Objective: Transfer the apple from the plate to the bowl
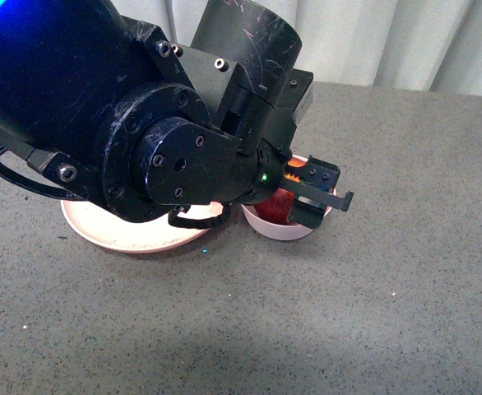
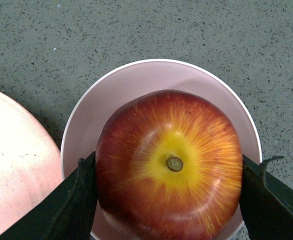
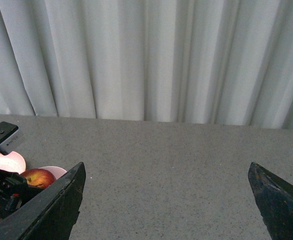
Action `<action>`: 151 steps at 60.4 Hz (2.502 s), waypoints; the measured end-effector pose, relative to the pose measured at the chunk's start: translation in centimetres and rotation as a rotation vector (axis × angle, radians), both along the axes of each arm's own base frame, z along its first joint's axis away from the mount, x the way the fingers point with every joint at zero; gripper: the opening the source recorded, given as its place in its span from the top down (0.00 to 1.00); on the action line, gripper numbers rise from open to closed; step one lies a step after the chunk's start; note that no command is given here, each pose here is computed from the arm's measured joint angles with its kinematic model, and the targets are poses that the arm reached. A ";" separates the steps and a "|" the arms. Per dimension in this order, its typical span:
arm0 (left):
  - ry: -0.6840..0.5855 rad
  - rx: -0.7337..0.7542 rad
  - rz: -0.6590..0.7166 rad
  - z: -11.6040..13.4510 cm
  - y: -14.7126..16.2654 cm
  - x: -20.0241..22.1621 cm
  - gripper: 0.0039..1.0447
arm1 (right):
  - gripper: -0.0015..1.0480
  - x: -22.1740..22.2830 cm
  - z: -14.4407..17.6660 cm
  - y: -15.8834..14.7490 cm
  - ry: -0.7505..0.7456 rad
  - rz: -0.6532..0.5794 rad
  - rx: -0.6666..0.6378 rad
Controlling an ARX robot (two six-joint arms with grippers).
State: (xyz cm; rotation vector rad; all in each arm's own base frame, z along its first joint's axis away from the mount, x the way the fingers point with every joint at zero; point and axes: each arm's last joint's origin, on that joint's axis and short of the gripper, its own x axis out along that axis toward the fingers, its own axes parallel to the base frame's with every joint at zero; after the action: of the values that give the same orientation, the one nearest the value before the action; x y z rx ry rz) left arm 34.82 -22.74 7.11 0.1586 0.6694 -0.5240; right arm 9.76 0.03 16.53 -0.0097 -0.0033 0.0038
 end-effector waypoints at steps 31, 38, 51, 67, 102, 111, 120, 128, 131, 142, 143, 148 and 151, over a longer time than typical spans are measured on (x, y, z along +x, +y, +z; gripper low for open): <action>-0.212 -0.132 0.145 5.6 3.2 -2.3 0.06 | 0.09 0.0 0.0 0.0 0.000 0.000 0.000; -0.294 -0.165 0.271 7.1 6.5 -4.6 0.06 | 0.09 0.0 0.0 0.0 0.000 0.000 0.000; -0.380 -0.178 0.390 8.2 10.0 -8.9 0.06 | 0.09 0.0 0.0 0.0 0.000 0.000 0.000; -0.617 -0.186 0.517 8.7 14.1 -13.2 0.30 | 0.09 0.0 0.0 0.0 0.000 0.000 0.000; -0.652 -0.161 0.522 9.1 20.5 -19.0 0.97 | 0.09 0.0 0.0 0.0 0.000 0.000 0.000; -0.656 -0.163 0.522 9.2 21.3 -20.3 0.97 | 0.09 0.0 0.0 0.0 0.000 0.000 0.000; -0.667 -0.175 0.501 9.7 22.2 -20.9 0.97 | 0.09 0.0 0.0 0.0 0.000 0.000 0.000; -0.679 -0.169 0.526 9.9 22.7 -21.5 0.97 | 0.09 0.0 0.0 0.0 0.000 0.000 0.000; -0.681 -0.170 0.524 10.0 22.7 -21.7 0.97 | 0.09 0.0 0.0 0.0 0.000 0.000 0.000; -0.686 -0.171 0.525 10.1 22.7 -22.3 0.97 | 0.09 0.0 0.0 0.0 0.000 0.000 0.000; -0.687 -0.171 0.525 10.2 22.7 -22.4 0.97 | 0.09 0.0 0.0 0.0 0.000 0.000 0.000; -0.689 -0.171 0.525 10.2 22.7 -22.7 0.97 | 0.09 0.0 0.0 0.0 0.000 0.000 0.000; -0.692 -0.172 0.525 10.2 22.7 -22.9 0.97 | 0.09 0.0 0.0 0.0 0.000 0.000 0.000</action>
State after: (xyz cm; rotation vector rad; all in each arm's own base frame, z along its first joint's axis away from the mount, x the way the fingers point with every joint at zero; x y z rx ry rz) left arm 11.94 -0.02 17.35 -0.0071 -0.0246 -0.0005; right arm 9.76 0.03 16.53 -0.0097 -0.0033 0.0038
